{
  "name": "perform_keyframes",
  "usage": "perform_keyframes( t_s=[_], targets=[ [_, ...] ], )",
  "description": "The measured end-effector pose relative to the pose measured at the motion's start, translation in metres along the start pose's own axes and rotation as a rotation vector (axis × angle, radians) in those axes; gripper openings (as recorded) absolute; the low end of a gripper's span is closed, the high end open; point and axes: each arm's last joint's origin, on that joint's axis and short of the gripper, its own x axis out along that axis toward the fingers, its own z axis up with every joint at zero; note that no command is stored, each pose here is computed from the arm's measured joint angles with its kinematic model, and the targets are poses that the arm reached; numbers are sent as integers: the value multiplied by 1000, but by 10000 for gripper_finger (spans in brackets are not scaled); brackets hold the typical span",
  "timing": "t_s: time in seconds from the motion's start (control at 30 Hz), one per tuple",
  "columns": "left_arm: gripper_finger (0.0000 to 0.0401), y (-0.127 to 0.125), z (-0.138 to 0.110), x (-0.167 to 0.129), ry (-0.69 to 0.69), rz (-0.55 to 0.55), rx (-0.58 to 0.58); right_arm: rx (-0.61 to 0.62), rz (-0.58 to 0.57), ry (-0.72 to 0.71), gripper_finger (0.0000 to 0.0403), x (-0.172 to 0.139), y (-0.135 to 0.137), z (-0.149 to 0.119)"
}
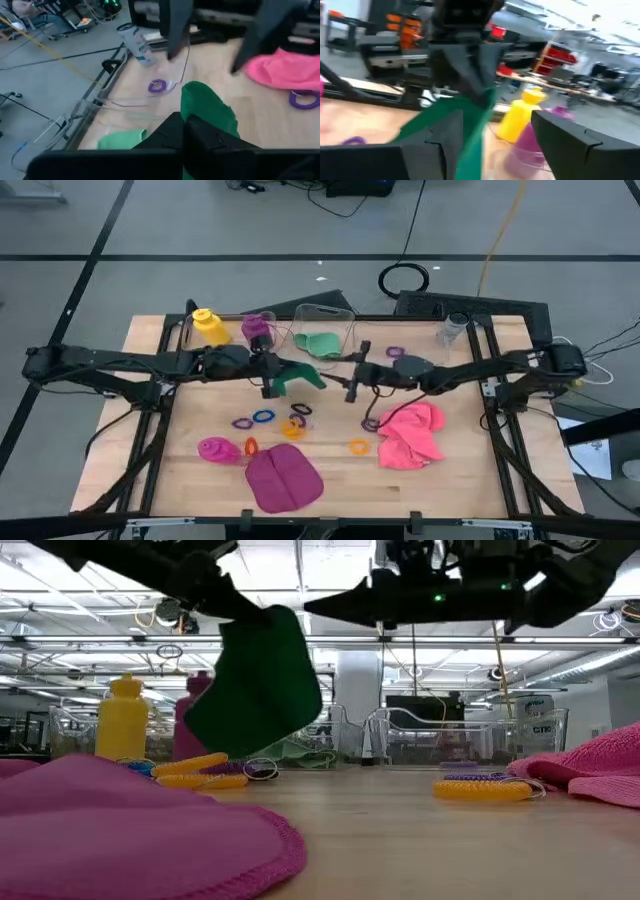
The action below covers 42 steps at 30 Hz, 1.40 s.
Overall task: Pick & Place Sports Items
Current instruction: Put the green microfiber towel into the middle transparent bin
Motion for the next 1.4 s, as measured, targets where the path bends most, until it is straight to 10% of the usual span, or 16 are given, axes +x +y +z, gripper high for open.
perform_keyframes(
  t_s=[0.77,1.13,1.4],
  targets=[
    [1,-4,11,-11,-73,29,-11,111,57,230,164,32,-19,-49],
    [1,-11,12,-14,-69,40,9,101,57,228,3,32,-20,-49],
    [0,-11,9,-14,-32,36,61,101,67,212,1,31,-19,-45]
  ],
)
